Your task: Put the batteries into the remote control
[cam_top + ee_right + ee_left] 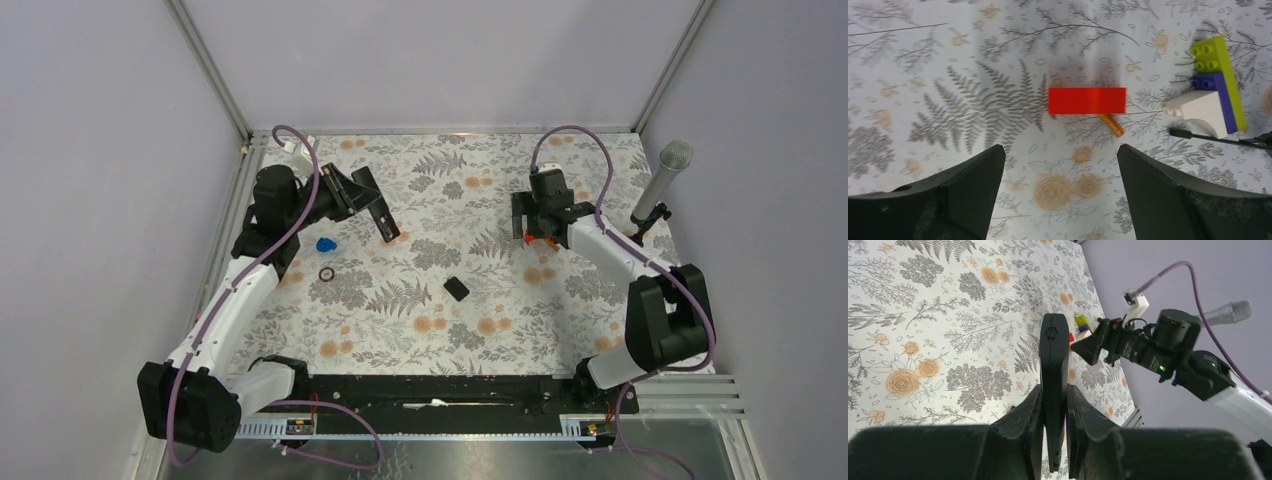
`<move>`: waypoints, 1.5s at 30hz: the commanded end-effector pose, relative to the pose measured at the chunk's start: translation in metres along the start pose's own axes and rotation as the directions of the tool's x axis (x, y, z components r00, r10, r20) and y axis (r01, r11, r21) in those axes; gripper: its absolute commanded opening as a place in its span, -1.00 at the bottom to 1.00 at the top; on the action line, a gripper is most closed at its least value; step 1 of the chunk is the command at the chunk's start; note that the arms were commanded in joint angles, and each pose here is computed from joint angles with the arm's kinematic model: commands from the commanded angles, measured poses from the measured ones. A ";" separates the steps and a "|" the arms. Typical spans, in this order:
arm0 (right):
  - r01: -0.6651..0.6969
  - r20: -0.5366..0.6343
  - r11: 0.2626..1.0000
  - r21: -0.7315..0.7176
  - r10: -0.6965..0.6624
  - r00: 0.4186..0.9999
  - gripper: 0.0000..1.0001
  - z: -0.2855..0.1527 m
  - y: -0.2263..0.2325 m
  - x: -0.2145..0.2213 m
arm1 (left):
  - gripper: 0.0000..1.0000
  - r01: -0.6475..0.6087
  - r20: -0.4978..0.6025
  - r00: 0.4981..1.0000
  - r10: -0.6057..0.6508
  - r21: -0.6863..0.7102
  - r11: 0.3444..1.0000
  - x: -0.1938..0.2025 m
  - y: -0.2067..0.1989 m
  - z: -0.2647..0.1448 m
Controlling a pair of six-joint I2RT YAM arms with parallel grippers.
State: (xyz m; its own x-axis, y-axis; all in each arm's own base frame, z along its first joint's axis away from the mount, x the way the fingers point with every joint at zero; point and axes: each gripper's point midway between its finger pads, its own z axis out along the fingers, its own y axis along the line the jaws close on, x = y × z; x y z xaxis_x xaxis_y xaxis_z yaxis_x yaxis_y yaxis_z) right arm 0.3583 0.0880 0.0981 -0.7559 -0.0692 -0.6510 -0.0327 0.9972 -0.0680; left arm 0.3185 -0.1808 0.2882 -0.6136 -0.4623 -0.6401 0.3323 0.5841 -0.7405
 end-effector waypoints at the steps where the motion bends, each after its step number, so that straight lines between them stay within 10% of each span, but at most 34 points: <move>1: 0.011 -0.057 0.997 0.074 -0.007 0.998 0.82 0.024 -0.029 0.013 | -1.00 -0.055 0.028 0.998 0.052 0.096 0.994 -0.016 -0.025 -0.005; 20: -0.106 -0.240 0.991 -0.085 0.083 0.967 0.71 0.077 -0.032 0.042 | -1.00 0.023 0.037 0.999 -0.028 0.132 0.991 -0.027 -0.012 -0.003; 33: -0.069 -0.350 0.998 0.016 0.070 0.934 -0.14 0.075 -0.049 0.058 | -1.00 0.022 0.050 0.998 -0.029 0.136 0.990 -0.032 -0.012 -0.006; 45: -0.088 -0.400 0.996 -0.019 0.074 0.914 0.27 0.060 -0.038 0.074 | -1.00 0.013 0.054 0.998 -0.021 0.132 0.991 -0.032 -0.013 -0.009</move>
State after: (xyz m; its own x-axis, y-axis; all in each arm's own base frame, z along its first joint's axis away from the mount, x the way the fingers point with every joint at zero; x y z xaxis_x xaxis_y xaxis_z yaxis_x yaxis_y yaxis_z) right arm 0.3622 0.0351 0.0085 -0.9338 0.0244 -0.3569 0.0356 0.9991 -0.0249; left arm 0.3308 -0.1684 0.3020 -0.6243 -0.5134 -0.5888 0.3468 0.4932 -0.7978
